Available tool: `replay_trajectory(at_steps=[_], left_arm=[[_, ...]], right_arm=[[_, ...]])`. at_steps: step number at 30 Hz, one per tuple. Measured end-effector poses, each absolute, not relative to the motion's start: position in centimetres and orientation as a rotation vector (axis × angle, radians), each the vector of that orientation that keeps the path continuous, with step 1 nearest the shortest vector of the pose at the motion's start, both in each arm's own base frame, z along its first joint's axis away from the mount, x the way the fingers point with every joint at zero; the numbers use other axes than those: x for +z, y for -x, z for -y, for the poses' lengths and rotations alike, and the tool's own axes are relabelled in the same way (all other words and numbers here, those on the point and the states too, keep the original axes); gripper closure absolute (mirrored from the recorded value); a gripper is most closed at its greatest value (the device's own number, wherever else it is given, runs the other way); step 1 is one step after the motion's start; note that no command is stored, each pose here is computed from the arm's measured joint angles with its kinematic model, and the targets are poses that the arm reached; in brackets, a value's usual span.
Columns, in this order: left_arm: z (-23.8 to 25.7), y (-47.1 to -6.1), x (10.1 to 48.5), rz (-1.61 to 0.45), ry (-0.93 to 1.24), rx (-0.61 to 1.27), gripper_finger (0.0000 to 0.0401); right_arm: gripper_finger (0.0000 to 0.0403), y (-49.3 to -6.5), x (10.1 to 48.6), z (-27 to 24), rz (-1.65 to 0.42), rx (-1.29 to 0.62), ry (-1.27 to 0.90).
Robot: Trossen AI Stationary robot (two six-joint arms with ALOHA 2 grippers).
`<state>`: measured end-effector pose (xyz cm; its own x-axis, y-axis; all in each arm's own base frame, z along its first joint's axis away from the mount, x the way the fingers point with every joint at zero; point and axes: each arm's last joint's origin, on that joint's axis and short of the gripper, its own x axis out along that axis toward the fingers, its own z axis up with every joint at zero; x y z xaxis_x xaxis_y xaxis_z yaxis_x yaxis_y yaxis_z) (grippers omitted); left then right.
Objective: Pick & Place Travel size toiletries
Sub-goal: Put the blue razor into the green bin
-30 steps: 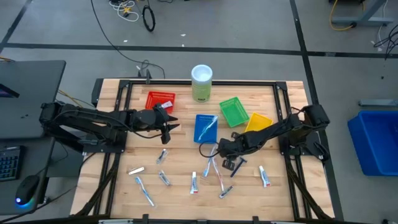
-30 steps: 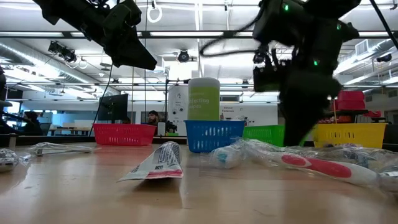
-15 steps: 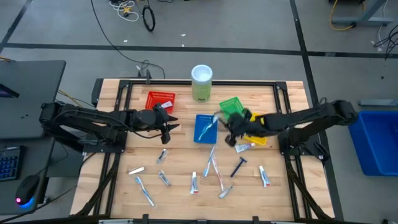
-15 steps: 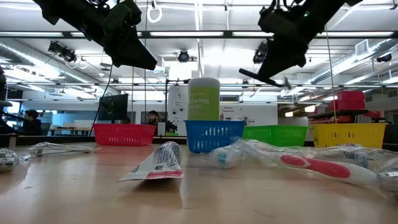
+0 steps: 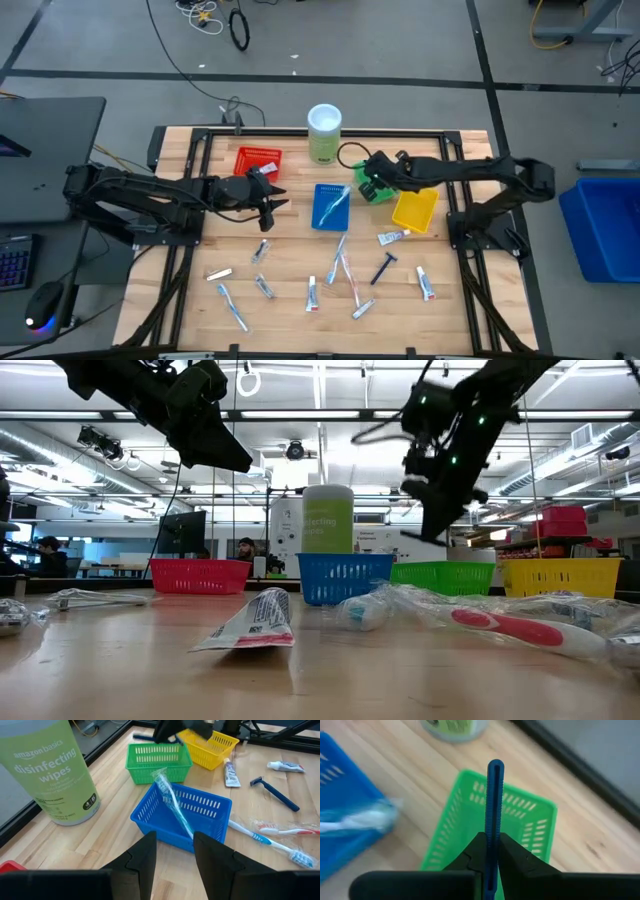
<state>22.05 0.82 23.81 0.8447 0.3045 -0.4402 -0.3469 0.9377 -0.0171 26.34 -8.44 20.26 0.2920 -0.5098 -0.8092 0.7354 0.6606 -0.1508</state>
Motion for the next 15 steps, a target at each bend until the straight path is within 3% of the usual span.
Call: replay_trajectory(at_steps=[7, 15], left_arm=[[-0.8, -22.0, 23.8, -0.448, 0.098, 0.345, 0.0262], [-0.8, -22.0, 23.8, -0.448, 0.099, 0.345, 0.0262]], right_arm=[[0.0365, -27.1, 17.0, 10.4, -1.082, -0.838, -0.265], [0.0346, -27.2, 16.1, 11.1, -1.112, -0.769, -0.339]])
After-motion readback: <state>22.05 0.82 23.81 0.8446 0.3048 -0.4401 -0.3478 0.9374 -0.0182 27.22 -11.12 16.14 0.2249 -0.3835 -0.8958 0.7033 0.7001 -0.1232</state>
